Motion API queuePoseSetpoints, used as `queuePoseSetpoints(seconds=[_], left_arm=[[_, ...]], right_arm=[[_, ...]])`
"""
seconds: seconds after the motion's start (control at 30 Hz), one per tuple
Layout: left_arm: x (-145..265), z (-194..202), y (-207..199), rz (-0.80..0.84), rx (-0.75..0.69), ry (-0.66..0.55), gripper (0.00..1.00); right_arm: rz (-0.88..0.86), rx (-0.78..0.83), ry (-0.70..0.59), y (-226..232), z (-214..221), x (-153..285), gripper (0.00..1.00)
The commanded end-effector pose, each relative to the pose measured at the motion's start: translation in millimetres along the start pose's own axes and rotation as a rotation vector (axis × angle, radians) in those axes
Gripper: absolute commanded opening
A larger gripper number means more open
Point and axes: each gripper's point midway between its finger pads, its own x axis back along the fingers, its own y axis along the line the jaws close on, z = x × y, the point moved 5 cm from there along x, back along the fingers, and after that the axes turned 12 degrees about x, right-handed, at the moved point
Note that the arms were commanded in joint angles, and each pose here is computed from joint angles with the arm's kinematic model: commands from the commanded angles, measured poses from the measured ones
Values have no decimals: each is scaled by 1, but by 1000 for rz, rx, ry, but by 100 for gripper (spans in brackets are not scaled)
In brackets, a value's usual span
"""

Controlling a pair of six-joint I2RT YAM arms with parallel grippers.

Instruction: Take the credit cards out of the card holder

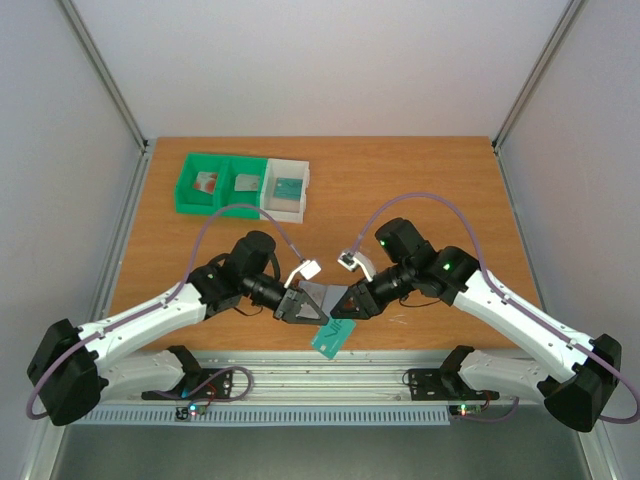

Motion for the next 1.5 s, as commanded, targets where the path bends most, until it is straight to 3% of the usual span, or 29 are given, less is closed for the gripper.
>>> queuePoseSetpoints(seconds=[0.0,0.13,0.23,0.27,0.33,0.43,0.53,0.6,0.83,0.97,1.23,1.47], left_arm=[[-3,-11,-14,82,-95,-16,0],[-5,-13,-8,78,-75,-35,0],[-3,-16,-7,42,-82,-81,2],[-1,-17,-6,23,-82,-103,9],[3,-21,-4,-31,-83,-167,32],[15,-30,-4,-113,-91,-307,52],[27,-39,-9,-154,-70,-414,66],[37,-43,-11,-195,-50,-497,71],[83,-40,-31,-194,-6,-840,75],[99,-30,-32,-138,37,-954,75],[98,-25,-35,64,94,-979,75],[99,-32,-57,212,87,-972,65]], right_arm=[[-75,40,-33,16,-6,7,16],[-87,31,-28,15,-5,5,2],[-85,18,-29,14,-5,4,1],[-83,13,-34,14,-6,4,1],[-67,8,-58,14,-10,6,1],[-33,-13,-108,11,-19,8,1],[50,-68,-155,4,-34,12,1],[94,-98,-201,0,-45,16,1],[205,-202,-422,-6,-75,36,1],[239,-230,-570,-6,-89,51,1],[159,-303,-767,-2,-116,62,1],[-1,-399,-913,-15,-125,54,1]])
